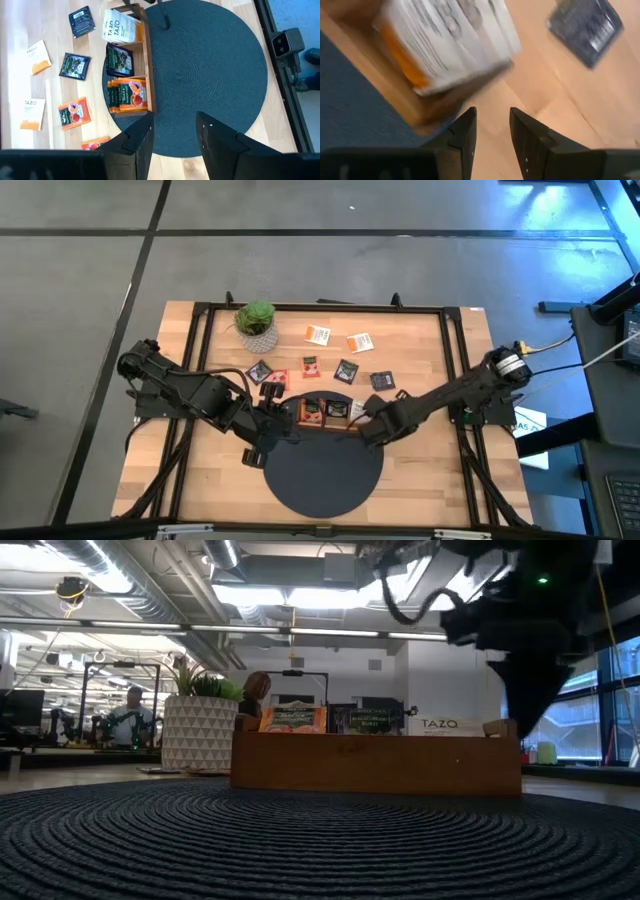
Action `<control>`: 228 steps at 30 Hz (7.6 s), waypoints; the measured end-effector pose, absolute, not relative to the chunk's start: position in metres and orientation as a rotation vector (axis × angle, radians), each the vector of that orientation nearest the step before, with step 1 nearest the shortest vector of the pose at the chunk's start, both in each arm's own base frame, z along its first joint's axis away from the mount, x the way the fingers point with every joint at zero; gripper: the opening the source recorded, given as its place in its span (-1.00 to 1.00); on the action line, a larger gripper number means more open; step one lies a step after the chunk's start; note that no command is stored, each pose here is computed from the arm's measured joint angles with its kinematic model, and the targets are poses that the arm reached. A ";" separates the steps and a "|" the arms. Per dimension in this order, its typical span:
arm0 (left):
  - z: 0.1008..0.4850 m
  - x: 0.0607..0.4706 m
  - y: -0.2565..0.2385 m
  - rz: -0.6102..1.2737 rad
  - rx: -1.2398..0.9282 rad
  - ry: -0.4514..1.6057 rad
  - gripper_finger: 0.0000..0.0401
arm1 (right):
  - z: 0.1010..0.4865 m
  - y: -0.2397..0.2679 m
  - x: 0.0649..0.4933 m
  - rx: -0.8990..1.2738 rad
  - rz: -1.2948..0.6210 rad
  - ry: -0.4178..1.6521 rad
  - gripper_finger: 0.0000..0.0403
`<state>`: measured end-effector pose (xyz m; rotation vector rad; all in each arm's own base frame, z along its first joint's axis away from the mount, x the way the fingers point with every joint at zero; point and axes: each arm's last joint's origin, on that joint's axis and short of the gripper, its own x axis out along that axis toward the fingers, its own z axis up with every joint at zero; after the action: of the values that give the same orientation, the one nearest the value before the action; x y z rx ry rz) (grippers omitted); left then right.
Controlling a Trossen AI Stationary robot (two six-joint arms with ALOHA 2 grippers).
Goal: Pick & Place Tea
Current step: Adjust the wooden organizer on the mat, then put the right violet tea bag into the middle slot of the wooden organizer
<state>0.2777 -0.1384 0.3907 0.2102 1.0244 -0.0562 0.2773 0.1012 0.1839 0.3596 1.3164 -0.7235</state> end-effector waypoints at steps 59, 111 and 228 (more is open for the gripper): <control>0.235 0.442 0.055 -0.020 -0.187 0.463 -0.30 | 0.227 -0.029 0.204 0.770 -0.783 0.845 -0.41; 0.098 0.502 0.093 0.059 -0.254 0.676 -0.30 | 0.120 -0.038 0.184 1.027 -0.953 0.827 -0.41; 0.388 0.385 -0.043 -0.356 0.392 0.263 -0.97 | 0.277 0.028 0.217 1.148 0.446 0.090 -0.83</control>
<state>0.3852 -0.0428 0.3880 0.3915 0.2627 -0.3559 0.2173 0.0284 0.2766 1.1477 0.0897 0.4455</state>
